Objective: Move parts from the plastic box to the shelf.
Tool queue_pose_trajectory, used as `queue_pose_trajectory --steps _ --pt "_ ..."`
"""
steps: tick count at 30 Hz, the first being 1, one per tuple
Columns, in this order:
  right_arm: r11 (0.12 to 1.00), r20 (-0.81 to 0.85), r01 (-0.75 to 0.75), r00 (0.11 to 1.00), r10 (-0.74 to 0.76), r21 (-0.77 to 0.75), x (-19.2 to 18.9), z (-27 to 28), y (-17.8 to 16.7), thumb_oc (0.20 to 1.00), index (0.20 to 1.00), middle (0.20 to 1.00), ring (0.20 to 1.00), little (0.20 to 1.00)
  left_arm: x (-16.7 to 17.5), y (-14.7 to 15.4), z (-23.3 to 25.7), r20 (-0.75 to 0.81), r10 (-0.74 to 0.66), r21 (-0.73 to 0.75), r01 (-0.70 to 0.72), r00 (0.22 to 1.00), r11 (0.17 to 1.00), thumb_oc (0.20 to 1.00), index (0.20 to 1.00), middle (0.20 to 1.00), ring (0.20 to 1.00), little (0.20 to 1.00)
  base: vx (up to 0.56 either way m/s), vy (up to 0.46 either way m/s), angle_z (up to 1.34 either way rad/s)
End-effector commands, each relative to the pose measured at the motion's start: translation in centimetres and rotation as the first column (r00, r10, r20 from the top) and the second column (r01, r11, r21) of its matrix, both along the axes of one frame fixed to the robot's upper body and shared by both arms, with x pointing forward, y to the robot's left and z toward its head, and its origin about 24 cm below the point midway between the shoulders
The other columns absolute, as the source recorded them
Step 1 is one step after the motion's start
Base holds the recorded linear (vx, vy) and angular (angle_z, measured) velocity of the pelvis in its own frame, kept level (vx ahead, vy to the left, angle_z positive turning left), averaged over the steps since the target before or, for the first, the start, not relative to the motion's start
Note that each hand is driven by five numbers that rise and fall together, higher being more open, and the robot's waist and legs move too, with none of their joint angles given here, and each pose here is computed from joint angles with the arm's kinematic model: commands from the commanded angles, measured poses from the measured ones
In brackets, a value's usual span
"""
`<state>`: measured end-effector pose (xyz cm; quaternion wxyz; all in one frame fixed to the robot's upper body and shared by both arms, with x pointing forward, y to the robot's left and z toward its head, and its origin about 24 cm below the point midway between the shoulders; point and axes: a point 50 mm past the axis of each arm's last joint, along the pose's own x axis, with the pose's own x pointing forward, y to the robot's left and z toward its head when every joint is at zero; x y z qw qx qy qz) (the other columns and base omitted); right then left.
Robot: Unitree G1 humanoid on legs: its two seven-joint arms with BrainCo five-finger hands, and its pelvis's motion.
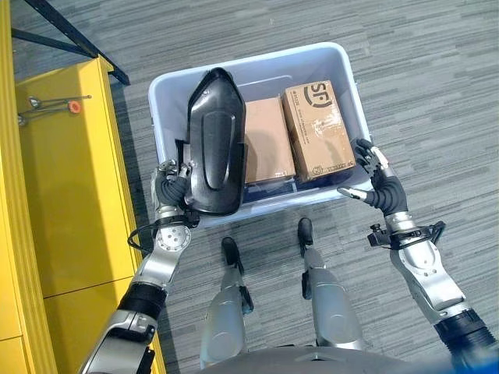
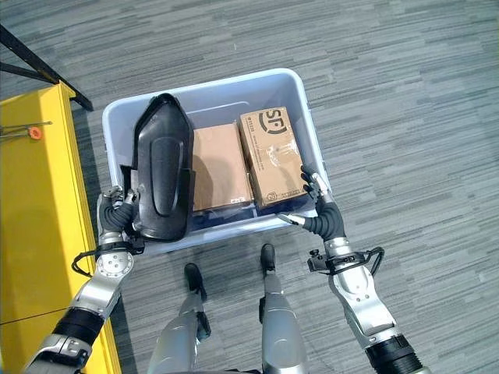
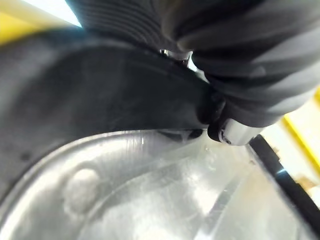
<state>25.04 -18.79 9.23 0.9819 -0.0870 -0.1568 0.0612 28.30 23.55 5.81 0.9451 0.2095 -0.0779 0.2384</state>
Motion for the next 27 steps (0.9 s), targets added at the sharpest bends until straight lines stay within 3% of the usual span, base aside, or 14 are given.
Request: queue_pose_trajectory --steps 1,10,22,23,27 --pt "1.000 0.058 -0.004 0.998 0.003 0.008 -0.4 1.0 -0.3 1.000 1.000 1.000 1.000 1.000 0.8 1.0 4.2 0.192 -0.033 0.069 0.020 0.981 0.997 0.200 0.200 0.200 0.200 0.200 0.02 -0.011 0.07" --pt "1.000 0.018 -0.007 1.000 0.007 -0.019 -0.6 0.6 -0.9 1.000 1.000 1.000 1.000 1.000 -2.0 1.3 4.5 0.200 -0.125 0.082 0.110 0.972 0.991 0.200 0.200 0.200 0.200 0.200 0.02 -0.020 0.13" --pt "0.997 -0.017 -0.055 0.998 0.054 -0.055 -0.6 0.4 -0.6 1.000 1.000 1.000 1.000 1.000 -4.2 -1.0 3.1 0.151 -0.320 -0.065 0.332 0.935 0.941 0.200 0.200 0.200 0.200 0.200 -0.01 -0.084 0.21" --pt "0.994 0.001 -0.081 0.997 0.082 -0.074 -0.3 0.8 -0.2 1.000 1.000 1.000 1.000 1.000 -4.5 -1.9 2.9 0.167 -0.365 -0.131 0.387 0.916 0.913 0.200 0.200 0.200 0.200 0.200 -0.10 -0.138 0.28" --pt "0.983 0.051 -0.150 0.986 0.156 -0.101 1.2 2.0 1.7 1.000 1.000 1.000 1.000 1.000 -4.4 -3.0 3.1 0.186 -0.406 -0.151 0.434 0.895 0.888 0.200 0.200 0.200 0.200 0.200 -0.17 -0.160 0.44"
